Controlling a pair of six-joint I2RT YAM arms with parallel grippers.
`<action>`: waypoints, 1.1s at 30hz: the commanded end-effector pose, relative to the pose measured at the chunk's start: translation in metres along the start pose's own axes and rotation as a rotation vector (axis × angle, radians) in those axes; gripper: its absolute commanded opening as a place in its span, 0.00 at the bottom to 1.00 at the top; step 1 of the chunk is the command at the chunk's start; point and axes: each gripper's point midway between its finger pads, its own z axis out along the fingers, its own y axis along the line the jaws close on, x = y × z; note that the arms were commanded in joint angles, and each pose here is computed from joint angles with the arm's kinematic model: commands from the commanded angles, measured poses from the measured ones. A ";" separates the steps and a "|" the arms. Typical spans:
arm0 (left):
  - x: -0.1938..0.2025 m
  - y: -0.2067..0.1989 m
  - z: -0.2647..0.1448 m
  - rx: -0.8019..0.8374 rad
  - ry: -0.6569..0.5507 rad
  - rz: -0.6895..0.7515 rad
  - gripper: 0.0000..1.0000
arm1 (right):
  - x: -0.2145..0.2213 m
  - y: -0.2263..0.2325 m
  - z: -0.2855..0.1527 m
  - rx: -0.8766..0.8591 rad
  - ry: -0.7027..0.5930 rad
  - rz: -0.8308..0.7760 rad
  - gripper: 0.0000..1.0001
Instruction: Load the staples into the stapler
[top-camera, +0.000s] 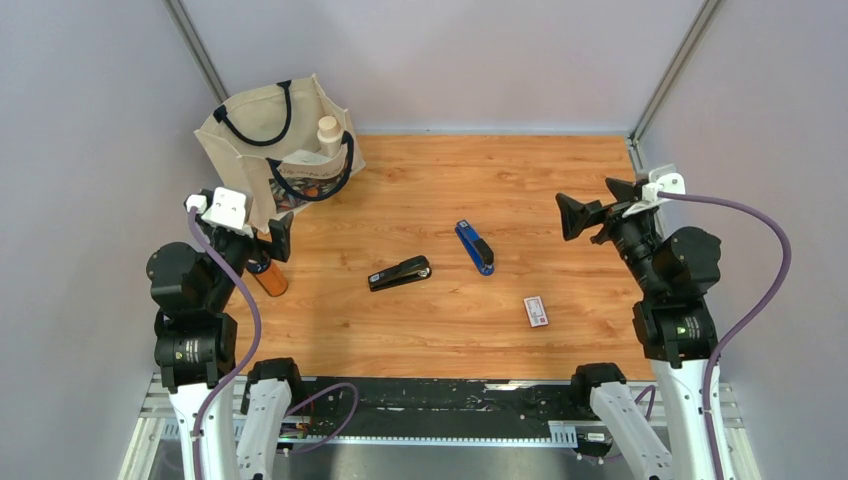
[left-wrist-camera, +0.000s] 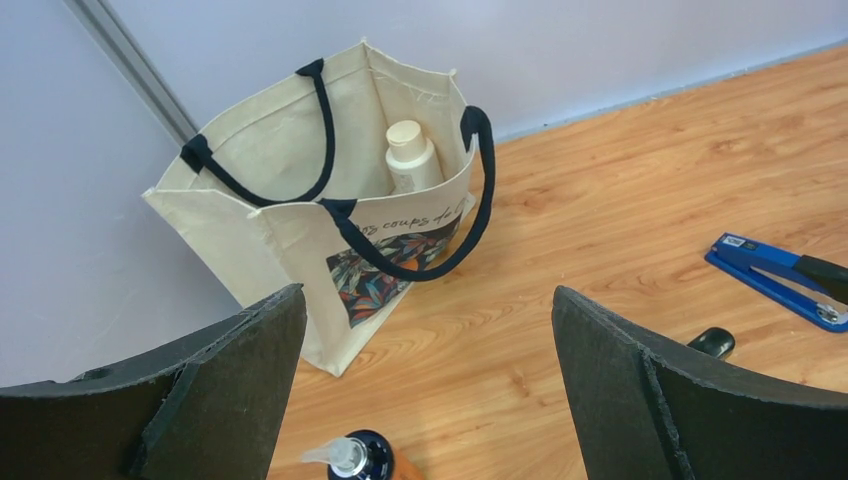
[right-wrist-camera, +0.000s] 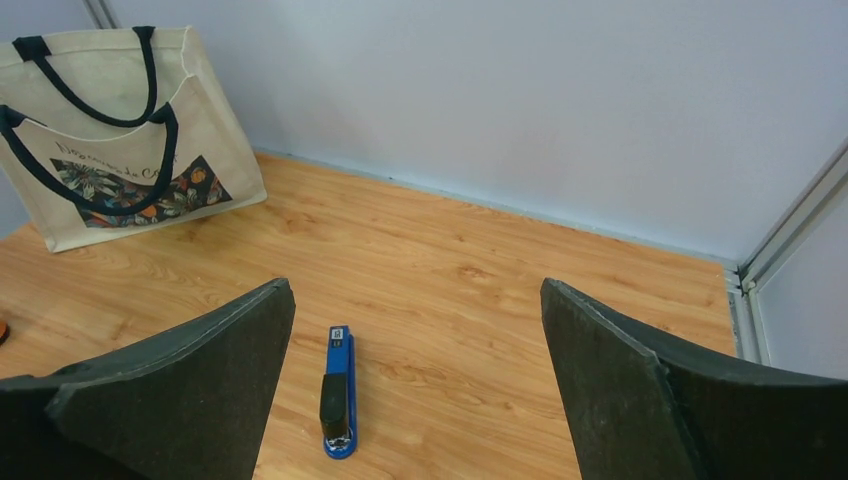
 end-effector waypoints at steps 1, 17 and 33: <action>-0.007 -0.002 0.002 0.014 -0.039 0.003 1.00 | 0.001 0.007 0.003 -0.040 -0.014 0.015 1.00; -0.006 -0.045 0.014 0.315 0.010 -0.034 1.00 | 0.141 0.010 0.003 -0.206 0.439 -0.138 1.00; 0.053 -0.121 0.066 0.553 0.214 -0.091 1.00 | 0.273 0.009 -0.017 -0.303 0.972 -0.123 0.99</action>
